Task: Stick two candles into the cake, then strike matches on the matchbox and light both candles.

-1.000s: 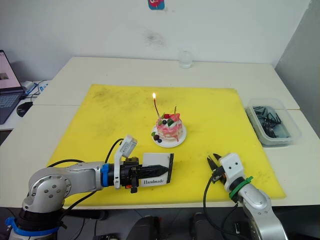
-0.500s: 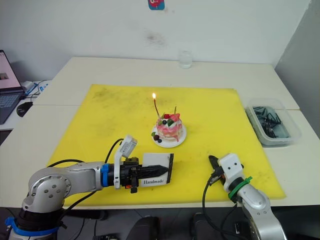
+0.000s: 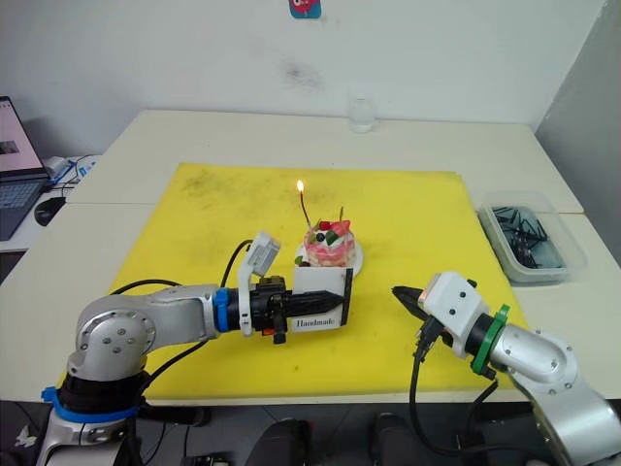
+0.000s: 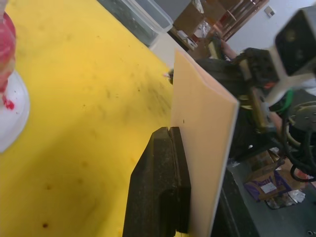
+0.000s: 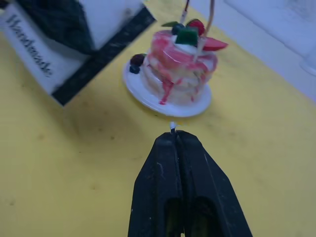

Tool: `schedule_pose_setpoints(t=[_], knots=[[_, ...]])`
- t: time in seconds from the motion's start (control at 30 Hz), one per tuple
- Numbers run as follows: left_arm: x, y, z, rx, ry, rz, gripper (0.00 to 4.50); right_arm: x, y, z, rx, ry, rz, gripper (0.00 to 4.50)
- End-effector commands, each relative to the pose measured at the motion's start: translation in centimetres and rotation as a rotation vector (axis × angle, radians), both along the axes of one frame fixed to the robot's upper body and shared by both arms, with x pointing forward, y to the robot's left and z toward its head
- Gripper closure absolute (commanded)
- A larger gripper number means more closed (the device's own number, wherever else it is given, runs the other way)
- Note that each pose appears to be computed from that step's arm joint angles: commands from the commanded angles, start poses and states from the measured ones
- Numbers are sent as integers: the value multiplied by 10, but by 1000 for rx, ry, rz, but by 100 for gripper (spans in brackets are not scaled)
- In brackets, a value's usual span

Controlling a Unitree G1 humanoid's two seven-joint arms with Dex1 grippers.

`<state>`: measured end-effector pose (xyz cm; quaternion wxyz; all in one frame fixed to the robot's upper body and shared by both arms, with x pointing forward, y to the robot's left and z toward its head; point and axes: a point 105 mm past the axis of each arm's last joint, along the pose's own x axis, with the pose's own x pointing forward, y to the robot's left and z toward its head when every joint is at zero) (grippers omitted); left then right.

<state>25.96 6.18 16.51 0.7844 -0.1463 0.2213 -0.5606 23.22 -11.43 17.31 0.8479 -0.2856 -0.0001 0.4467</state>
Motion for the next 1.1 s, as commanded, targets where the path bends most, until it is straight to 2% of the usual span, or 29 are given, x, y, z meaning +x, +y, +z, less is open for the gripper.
schedule_pose_setpoints(t=[0.03,0.2,0.4,0.7,1.1], knots=[[-1,-3,0,5,17,-20,450,-18,17,20,-63,-81,183,447],[-2,-5,-2,-7,72,-28,450,-21,23,14,-163,-107,282,447],[-1,-6,0,-44,119,-22,450,-22,32,10,-181,-118,344,447],[-2,-6,-1,-51,141,-21,450,-8,33,2,-210,-146,331,447],[-3,-7,0,-59,142,-14,450,-1,34,-12,-239,-148,341,447]])
